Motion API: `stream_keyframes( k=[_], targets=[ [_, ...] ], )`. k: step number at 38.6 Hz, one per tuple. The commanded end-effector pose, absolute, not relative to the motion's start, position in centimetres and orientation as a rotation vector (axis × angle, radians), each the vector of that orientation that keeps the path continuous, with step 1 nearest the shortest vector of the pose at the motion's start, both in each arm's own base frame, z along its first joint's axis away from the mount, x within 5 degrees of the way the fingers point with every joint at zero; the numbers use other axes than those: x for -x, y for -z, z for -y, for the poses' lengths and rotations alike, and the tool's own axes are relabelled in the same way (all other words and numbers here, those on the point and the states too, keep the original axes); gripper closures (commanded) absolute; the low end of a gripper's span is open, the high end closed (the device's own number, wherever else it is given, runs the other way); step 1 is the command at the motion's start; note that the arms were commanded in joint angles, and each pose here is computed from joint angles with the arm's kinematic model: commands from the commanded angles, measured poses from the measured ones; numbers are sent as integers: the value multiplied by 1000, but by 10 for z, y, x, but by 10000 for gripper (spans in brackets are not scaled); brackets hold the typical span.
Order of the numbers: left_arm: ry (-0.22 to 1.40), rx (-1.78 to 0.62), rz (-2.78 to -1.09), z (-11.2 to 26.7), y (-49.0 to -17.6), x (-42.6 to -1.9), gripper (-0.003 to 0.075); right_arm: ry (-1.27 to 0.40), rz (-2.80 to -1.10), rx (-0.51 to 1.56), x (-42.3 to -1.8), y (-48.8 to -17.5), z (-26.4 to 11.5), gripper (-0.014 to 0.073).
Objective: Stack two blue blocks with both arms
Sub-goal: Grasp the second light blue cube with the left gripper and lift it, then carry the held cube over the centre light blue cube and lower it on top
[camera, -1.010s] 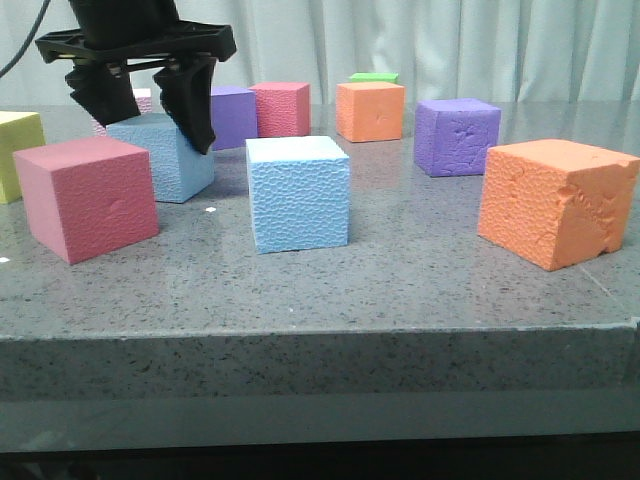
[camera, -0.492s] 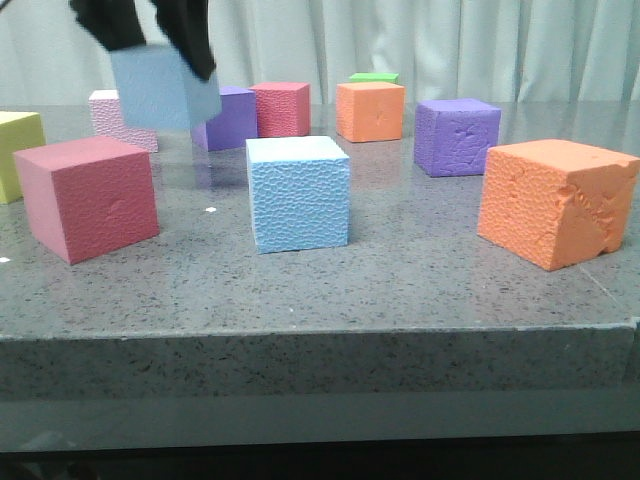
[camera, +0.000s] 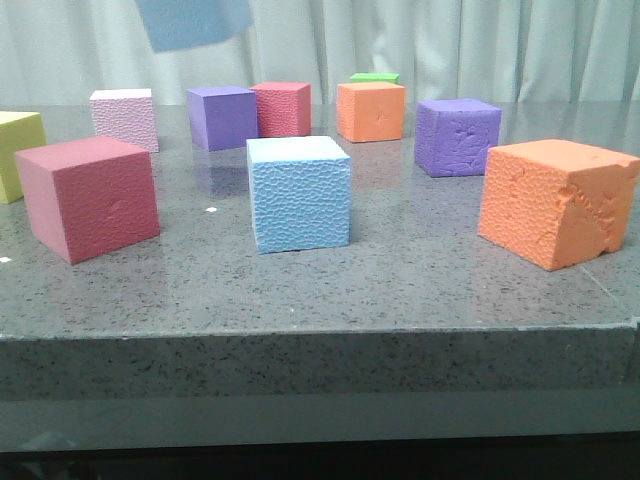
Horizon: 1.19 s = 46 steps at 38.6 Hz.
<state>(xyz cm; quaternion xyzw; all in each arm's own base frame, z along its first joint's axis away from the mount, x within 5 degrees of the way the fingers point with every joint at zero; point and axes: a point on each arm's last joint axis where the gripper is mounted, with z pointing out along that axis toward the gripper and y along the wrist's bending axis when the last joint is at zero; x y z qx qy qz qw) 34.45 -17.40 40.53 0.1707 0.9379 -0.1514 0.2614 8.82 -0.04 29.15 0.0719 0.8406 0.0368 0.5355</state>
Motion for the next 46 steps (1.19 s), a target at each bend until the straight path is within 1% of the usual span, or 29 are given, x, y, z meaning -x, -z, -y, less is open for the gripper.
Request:
stream_keyframes(
  k=[1, 7, 16, 21, 29, 37, 46],
  targets=[
    [479, -502, -2448, 175, -442, -310, 502, -91, -1919, -141, -90, -305, 0, 662],
    [490, -621, -2452, 193, -438, -290, 502, -91, -1919, -141, -90, -305, 0, 662],
    [476, -741, -2514, 219, -413, -278, 502, -91, -1919, -141, -90, -305, 0, 662],
    [397, -767, -2518, 226, -402, -284, 487, -91, -1919, -141, -90, -305, 0, 662],
    [411, -799, -2499, 237, -398, -280, 487, -92, -1920, -142, -90, -305, 0, 662],
    [409, -811, -2500, 240, -397, -279, 487, -92, -1920, -142, -90, -305, 0, 662],
    [384, -824, -2544, 244, -383, -285, 478, -92, -1920, -142, -90, -305, 0, 662]
  ],
)
